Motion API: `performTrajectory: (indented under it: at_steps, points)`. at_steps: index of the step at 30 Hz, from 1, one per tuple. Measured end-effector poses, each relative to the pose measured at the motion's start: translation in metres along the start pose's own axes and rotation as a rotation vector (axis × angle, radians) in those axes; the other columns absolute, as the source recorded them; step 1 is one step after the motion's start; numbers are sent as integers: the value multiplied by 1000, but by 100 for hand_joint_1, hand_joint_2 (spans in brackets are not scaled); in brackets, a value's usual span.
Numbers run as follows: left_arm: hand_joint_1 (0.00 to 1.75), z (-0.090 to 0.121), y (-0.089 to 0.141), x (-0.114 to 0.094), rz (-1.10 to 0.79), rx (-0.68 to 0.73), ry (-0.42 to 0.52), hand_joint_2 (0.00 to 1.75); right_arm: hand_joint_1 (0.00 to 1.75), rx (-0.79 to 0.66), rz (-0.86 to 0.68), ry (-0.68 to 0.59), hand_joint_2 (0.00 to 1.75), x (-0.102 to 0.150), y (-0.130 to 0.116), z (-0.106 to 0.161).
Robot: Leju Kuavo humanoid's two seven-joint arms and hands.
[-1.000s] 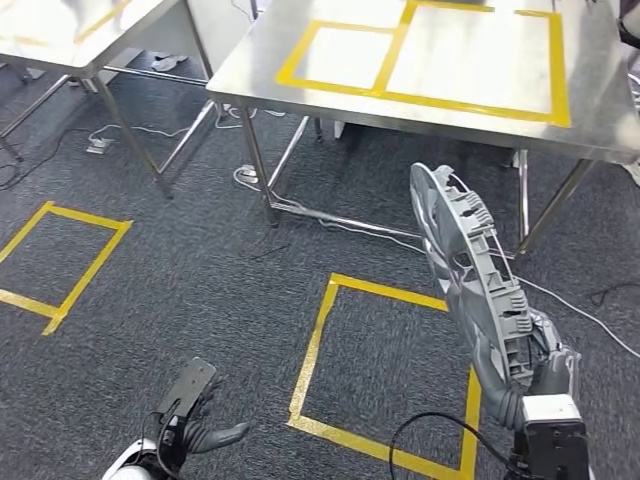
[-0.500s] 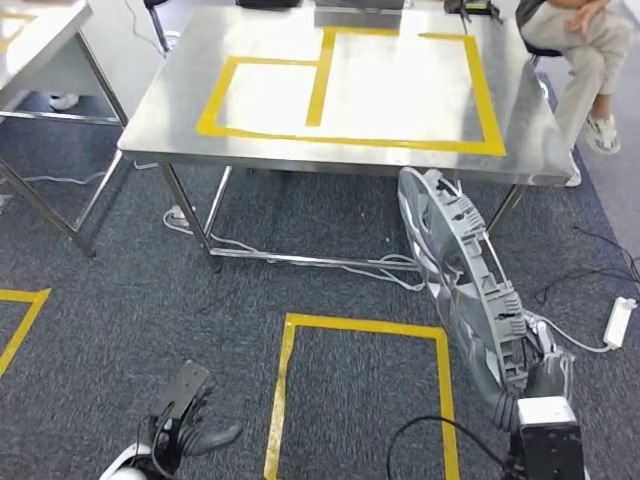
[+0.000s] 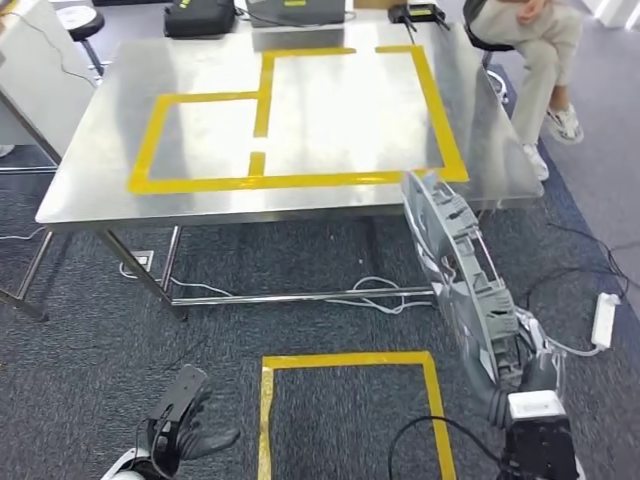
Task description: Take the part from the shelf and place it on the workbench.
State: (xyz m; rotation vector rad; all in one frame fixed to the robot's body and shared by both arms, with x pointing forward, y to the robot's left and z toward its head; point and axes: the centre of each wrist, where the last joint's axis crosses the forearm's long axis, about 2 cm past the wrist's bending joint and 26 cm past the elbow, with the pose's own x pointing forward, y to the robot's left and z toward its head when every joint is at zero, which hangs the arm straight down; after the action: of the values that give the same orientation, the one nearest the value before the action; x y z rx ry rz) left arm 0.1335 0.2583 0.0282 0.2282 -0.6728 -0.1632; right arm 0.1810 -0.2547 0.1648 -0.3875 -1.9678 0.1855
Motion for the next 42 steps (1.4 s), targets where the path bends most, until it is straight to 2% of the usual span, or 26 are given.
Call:
performTrajectory:
  at_steps: [42]
  points:
    - [0, -10, 4, -9, 21, 6, 34, 175, 175, 43, 32, -38, 175, 4, 8, -3]
